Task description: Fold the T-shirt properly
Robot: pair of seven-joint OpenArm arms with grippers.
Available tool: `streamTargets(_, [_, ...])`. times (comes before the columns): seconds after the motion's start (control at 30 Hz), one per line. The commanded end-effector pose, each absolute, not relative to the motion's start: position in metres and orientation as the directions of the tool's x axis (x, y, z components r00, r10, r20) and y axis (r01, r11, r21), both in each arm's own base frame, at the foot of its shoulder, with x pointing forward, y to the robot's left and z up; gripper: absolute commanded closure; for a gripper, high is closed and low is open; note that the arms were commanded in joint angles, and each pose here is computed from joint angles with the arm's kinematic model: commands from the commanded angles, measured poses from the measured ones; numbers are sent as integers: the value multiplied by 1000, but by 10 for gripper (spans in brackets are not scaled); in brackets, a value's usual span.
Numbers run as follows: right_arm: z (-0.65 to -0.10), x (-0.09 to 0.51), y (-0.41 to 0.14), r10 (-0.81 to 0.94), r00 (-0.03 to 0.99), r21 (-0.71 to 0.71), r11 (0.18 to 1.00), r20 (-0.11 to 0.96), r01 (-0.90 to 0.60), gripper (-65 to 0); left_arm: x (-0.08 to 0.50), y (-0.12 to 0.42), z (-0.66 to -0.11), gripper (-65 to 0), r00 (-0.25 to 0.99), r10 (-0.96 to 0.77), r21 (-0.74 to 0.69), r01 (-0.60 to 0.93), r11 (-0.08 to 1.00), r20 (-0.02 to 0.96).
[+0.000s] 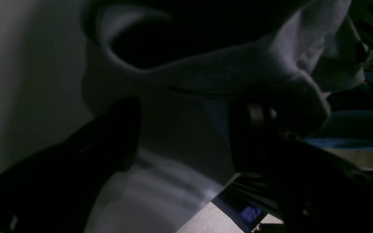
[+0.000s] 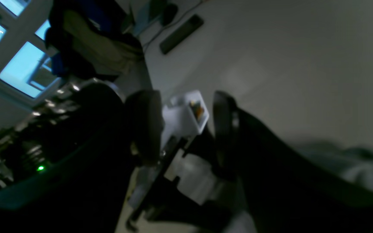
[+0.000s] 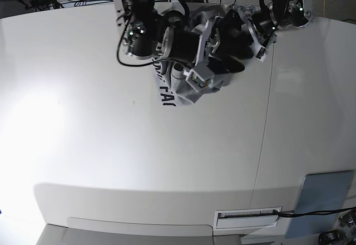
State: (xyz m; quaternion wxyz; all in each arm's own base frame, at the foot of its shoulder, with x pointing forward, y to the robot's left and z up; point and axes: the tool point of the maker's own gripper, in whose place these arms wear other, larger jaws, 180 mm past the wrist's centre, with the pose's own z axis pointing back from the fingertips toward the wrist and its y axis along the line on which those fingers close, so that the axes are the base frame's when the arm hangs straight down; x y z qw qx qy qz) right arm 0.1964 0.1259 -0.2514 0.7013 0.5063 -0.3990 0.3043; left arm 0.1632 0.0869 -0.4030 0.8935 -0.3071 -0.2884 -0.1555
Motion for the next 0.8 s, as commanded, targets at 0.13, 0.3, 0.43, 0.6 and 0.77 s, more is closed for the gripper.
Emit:
streamTargets(0.13, [-227,231,75,78,337,254,510,938,-822,-258,183,107,-375,-410,734,52,-499,407,765,677])
streamTargets(0.3, [-238,265,-4,97,339,168,722,936,-671,-258,197,123,-345,-410,667,216,-570,371,734,713])
streamTargets(0.43, [-254,275,-78,166,376,70,839,912,-540,-258,200,121,-334,-410,643,221,-564,392,727,733])
streamTargets(0.6, [-265,266,-160,239,442,-47,914,865,-402,-258,198,117,-328,-410,648,201,-561,414,717,735])
streamTargets(0.77, [-265,252,-214,290,489,-140,937,822,-320,-258,170,96,-332,-410,755,132,-651,445,615,642])
